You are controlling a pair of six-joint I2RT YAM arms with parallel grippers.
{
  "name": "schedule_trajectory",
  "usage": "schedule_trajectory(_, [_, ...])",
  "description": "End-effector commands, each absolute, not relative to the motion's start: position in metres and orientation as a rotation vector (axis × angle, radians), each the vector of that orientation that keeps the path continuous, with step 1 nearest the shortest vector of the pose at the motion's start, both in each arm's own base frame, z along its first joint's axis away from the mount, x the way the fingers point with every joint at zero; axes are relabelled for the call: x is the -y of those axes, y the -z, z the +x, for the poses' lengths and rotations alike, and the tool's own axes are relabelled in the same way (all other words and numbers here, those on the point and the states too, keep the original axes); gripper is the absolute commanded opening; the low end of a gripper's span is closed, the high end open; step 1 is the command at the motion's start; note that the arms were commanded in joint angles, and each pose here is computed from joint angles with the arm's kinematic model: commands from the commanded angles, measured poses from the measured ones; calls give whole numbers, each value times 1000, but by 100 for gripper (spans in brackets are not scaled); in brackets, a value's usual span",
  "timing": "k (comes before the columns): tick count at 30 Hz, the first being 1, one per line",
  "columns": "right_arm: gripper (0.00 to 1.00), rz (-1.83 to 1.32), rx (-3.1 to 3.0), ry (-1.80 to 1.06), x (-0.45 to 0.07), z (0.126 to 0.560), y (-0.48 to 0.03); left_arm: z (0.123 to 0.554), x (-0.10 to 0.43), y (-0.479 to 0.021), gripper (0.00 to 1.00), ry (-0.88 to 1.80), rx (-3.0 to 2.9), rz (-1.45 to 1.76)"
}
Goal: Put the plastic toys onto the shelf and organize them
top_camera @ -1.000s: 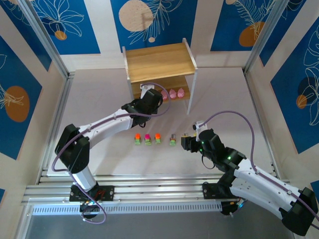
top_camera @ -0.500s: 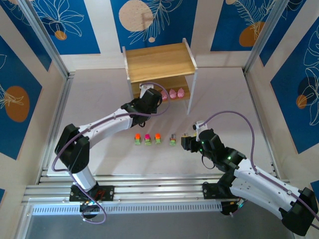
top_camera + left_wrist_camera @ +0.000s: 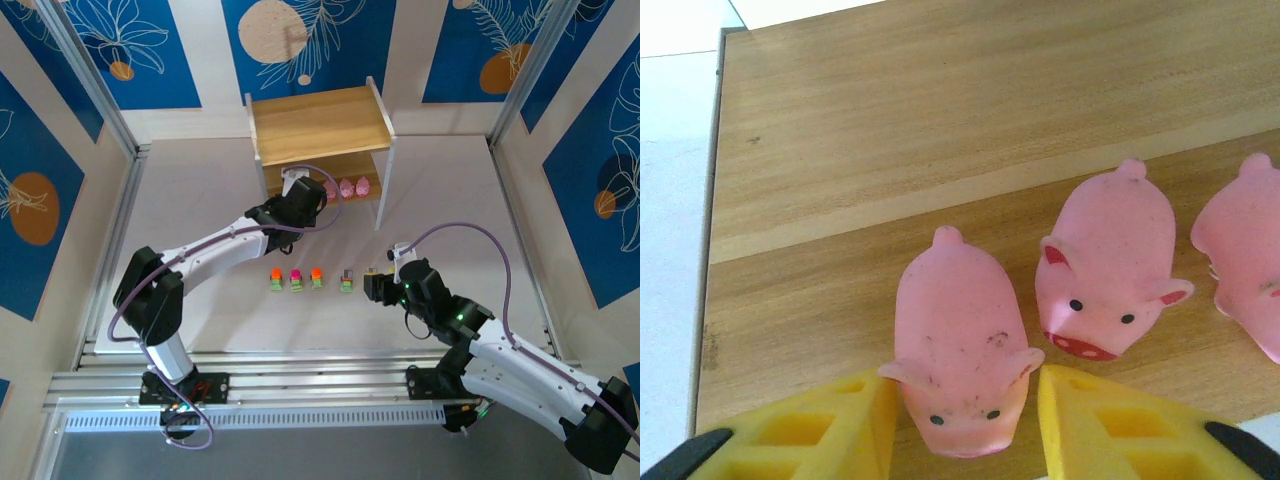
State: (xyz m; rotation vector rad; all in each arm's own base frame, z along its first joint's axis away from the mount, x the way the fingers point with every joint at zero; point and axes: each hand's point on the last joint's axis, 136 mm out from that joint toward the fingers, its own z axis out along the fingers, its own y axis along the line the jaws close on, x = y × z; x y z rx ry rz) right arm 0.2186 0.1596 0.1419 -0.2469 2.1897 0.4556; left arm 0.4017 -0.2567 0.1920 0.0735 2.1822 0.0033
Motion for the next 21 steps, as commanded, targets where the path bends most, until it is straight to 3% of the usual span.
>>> schedule_trajectory(1, [65, -253, -2180, -477, -162, 218, -145, 408, 253, -203, 45, -7, -2161, 42])
schedule_trajectory(21, [65, -242, -2179, -473, -161, 219, -145, 378, 254, -220, 52, 58, -2131, 70])
